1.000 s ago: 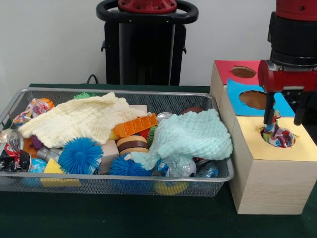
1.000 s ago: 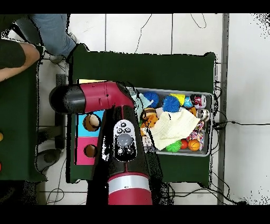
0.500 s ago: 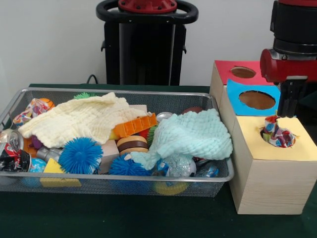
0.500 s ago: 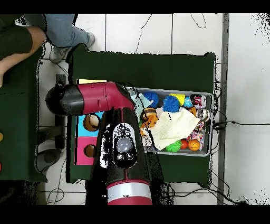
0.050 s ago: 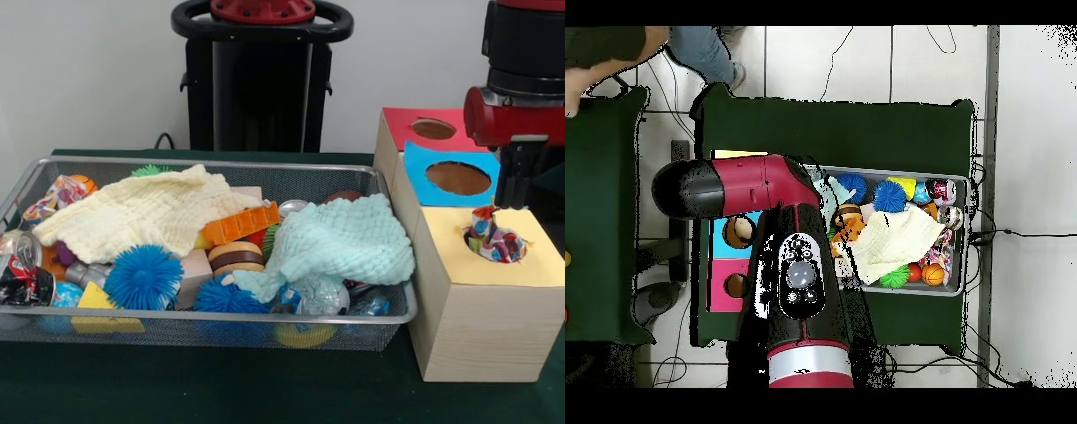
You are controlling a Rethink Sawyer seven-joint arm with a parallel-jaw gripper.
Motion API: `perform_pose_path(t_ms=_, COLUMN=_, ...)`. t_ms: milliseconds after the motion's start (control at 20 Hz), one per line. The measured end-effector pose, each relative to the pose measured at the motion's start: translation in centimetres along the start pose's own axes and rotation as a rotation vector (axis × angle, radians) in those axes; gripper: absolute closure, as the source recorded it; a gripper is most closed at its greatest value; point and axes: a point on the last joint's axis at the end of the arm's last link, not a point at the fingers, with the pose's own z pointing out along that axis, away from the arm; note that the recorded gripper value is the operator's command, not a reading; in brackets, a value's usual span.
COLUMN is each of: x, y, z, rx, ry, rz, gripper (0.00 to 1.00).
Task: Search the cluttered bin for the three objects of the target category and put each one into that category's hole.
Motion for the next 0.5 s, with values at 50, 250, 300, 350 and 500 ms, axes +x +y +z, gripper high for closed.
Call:
perform_pose_path(t_ms=50, x=0.01, y=0.00, z=0.02, rx=0.000, ry=0.000, rz=0.000, gripper=1.00)
perform_pose_path(t_ms=250, x=0.15, y=-0.01, z=0.35, rx=0.000, ry=0.006, rz=0.000, gripper=1.00)
perform_pose_path(t_ms=300, x=0.20, y=-0.01, z=0.46, rx=0.000, ry=0.008, rz=0.000, gripper=1.00)
perform_pose_path(t_ms=350, x=0.26, y=-0.02, z=0.58, rx=0.000, ry=0.010, rz=0.000, gripper=1.00)
perform_pose_path(t_ms=500, x=0.41, y=-0.03, z=0.92, rx=0.000, ry=0.015, rz=0.001, gripper=1.00)
